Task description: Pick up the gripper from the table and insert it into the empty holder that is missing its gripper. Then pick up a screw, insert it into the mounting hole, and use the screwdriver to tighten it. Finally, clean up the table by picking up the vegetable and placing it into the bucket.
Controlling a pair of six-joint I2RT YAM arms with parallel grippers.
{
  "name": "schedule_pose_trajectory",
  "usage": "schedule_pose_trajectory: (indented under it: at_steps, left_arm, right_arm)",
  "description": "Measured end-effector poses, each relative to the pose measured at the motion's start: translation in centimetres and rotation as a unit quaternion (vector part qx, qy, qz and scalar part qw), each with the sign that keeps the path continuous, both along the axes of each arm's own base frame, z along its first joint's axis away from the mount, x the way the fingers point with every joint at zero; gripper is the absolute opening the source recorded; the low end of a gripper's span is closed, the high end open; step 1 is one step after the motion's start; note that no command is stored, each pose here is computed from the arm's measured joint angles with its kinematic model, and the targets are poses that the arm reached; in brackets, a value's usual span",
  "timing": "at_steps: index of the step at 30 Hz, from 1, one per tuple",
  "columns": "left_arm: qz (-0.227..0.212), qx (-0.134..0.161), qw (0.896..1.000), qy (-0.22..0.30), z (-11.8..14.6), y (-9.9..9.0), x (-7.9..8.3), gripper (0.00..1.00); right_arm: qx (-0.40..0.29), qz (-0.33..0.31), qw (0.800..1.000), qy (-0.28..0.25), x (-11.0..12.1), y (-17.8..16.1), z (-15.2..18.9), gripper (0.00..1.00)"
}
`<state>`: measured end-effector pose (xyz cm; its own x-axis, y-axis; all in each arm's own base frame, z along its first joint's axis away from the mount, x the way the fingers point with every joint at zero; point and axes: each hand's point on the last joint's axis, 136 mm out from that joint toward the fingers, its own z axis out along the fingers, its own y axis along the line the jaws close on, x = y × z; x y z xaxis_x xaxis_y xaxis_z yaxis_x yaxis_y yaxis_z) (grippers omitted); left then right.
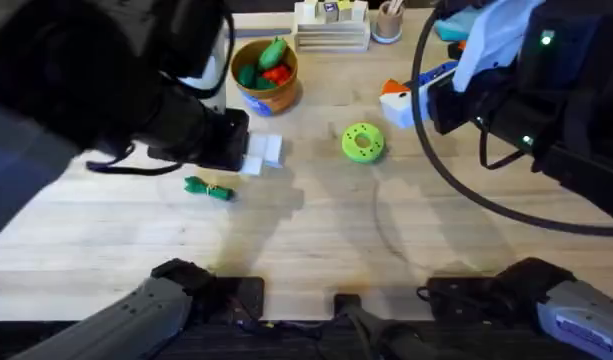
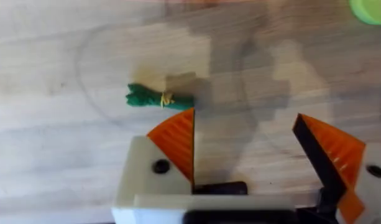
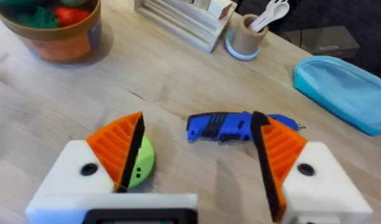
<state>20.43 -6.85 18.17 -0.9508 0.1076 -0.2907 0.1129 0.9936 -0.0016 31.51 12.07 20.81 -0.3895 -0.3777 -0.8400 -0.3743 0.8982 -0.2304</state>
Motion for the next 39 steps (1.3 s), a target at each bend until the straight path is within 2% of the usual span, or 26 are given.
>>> schedule_pose_trajectory:
  at_steps: [2,3,4,5,8,9,11,13,15,18,20,22,25,31,36,37,38,39]
  left_arm:
    - [0.087,0.015,0.995,0.036,-1.1,1.3,-0.4,0.991]
    - [0.154,0.027,0.986,0.055,-1.6,2.5,-0.7,0.99]
    - [0.226,0.037,0.971,0.066,-2.0,3.7,-1.2,0.991]
    - [0.294,0.043,0.952,0.072,-2.2,4.7,-1.6,0.99]
    - [0.46,0.036,0.885,0.059,-2.6,6.9,-1.9,0.991]
    - [0.497,0.027,0.866,0.052,-3.0,7.3,-1.8,0.991]
    - [0.549,0.012,0.835,0.042,-4.0,7.8,-1.5,0.99]
    - [0.58,0.005,0.814,0.038,-5.6,8.1,-1.5,0.991]
    - [0.602,-0.001,0.798,0.037,-7.5,8.4,-1.5,0.991]
    - [0.619,-0.02,0.785,0.033,-10.0,8.4,-1.2,0.992]
    - [0.624,-0.033,0.78,0.027,-11.1,8.3,-0.9,0.995]
    - [0.628,-0.047,0.776,0.017,-12.1,8.3,-0.3,0.95]
    - [0.629,-0.058,0.775,0.009,-12.9,8.2,0.0,0.899]
    - [0.629,-0.073,0.774,0.001,-14.1,8.0,0.6,0.891]
    - [0.631,-0.062,0.773,-0.003,-15.3,8.4,0.3,0.886]
    - [0.631,-0.061,0.773,-0.004,-15.4,8.4,0.3,0.862]
    - [0.632,-0.06,0.773,-0.003,-15.4,8.4,0.2,0.779]
    - [0.632,-0.054,0.773,0.0,-15.5,8.5,-0.1,0.654]
  right_arm:
    - [0.001,0.001,1.0,0.001,0.0,0.0,0.0,0.99]
    - [0.001,0.001,1.0,0.003,-0.1,0.0,-0.1,0.991]
    - [0.0,0.001,1.0,0.004,-0.1,0.0,-0.2,0.991]
    - [0.0,0.001,1.0,0.006,-0.1,0.0,-0.2,0.991]
    - [-0.002,0.001,1.0,0.01,-0.2,0.0,-0.4,0.991]
    - [-0.003,0.001,1.0,0.011,-0.3,-0.1,-0.5,0.991]
    - [-0.003,0.001,1.0,0.012,-0.3,-0.1,-0.5,0.991]
    - [-0.003,0.001,1.0,0.012,-0.3,-0.1,-0.5,0.991]
    - [-0.003,0.001,1.0,0.013,-0.3,-0.1,-0.5,0.992]
    - [-0.003,0.001,1.0,0.013,-0.3,-0.1,-0.5,0.991]
    - [-0.003,0.001,1.0,0.013,-0.3,-0.1,-0.5,0.991]
    - [-0.003,0.001,1.0,0.013,-0.3,-0.1,-0.6,0.991]
    - [-0.003,0.001,1.0,0.013,-0.3,-0.1,-0.5,0.991]
    - [-0.003,0.001,1.0,0.013,-0.3,-0.1,-0.6,0.991]
    - [-0.003,0.002,1.0,0.013,-0.3,0.0,-0.6,0.992]
    - [-0.003,0.002,1.0,0.013,-0.3,0.0,-0.6,0.992]
    - [-0.003,0.002,1.0,0.014,-0.3,0.0,-0.6,0.991]
    - [-0.003,0.002,1.0,0.013,-0.3,0.0,-0.6,0.991]
